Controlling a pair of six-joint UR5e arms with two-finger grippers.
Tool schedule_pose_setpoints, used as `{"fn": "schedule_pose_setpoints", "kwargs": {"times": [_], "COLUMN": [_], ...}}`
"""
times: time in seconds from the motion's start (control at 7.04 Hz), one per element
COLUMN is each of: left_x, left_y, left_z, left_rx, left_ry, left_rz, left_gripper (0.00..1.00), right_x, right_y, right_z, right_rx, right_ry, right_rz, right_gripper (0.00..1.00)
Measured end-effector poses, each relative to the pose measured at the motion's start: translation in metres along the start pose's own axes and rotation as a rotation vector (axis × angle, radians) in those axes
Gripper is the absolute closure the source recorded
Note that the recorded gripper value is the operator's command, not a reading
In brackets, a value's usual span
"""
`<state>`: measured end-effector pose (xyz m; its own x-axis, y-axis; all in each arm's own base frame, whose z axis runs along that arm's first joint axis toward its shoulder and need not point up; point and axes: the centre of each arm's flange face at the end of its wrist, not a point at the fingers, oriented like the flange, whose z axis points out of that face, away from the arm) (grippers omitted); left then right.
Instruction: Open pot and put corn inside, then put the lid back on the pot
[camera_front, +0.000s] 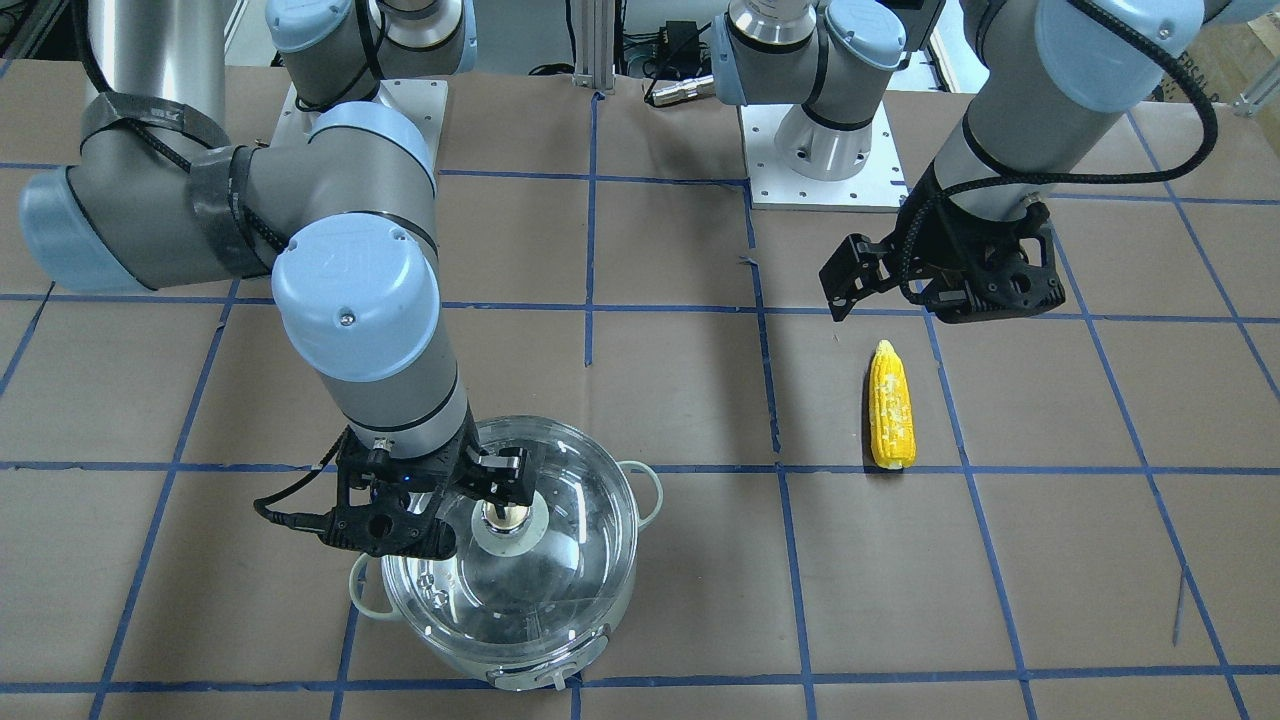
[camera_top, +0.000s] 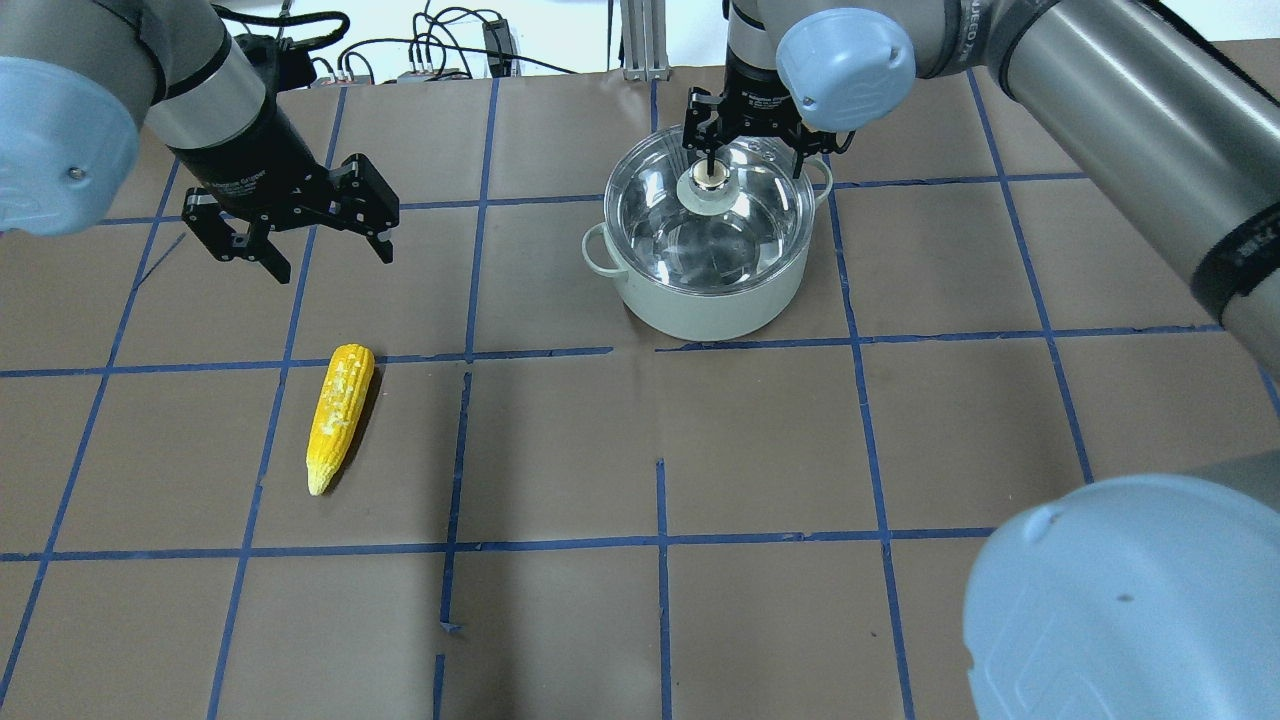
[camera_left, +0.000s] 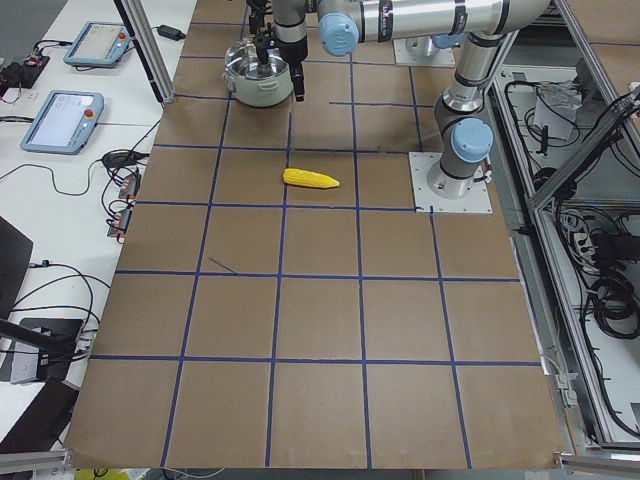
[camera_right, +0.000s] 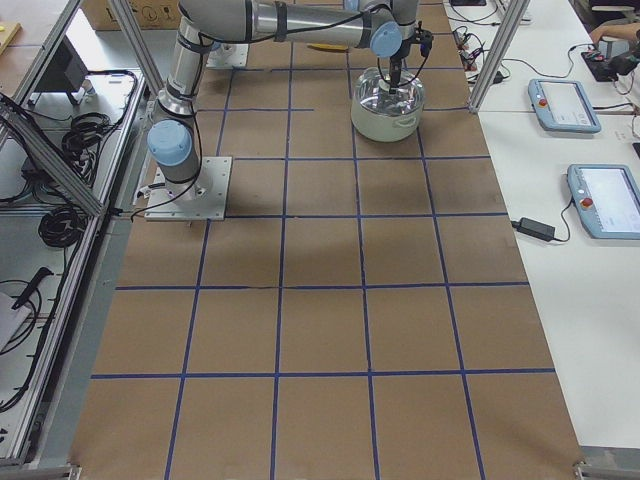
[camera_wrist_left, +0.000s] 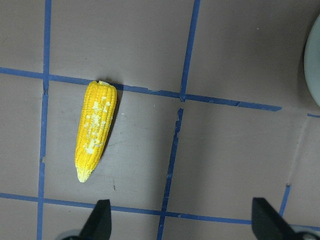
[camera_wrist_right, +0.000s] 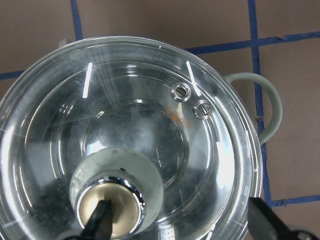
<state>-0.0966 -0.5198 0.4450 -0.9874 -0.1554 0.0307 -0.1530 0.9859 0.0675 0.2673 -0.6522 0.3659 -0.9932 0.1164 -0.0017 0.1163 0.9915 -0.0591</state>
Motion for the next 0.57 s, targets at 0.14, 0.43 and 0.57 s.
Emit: {"fn": "schedule_pose_setpoints", "kwargs": {"times": [0.14,0.43,0.57], "left_x": [-0.001,-0.016,-0.028], "left_y": [0.0,-0.005,-0.009], "left_z": [0.002,0.017,0.036], "left_rx": [-0.001,-0.012,-0.012], "left_ry": [-0.003,-0.002,0.0], "left_rz": [0.006,0.047,0.074], "left_gripper": [0.0,0.0,0.0], "right_x": [-0.006,-0.015,-0.02], "right_y": [0.002,0.006,0.005], "right_z": [-0.001,-0.003,-0.003], "right_rx": [0.003,0.005,0.007], "right_ry": [-0.002,-0.011,-0.013], "right_rz": [0.002,0.012,0.021], "right_gripper": [0.05,0.06,0.08]}}
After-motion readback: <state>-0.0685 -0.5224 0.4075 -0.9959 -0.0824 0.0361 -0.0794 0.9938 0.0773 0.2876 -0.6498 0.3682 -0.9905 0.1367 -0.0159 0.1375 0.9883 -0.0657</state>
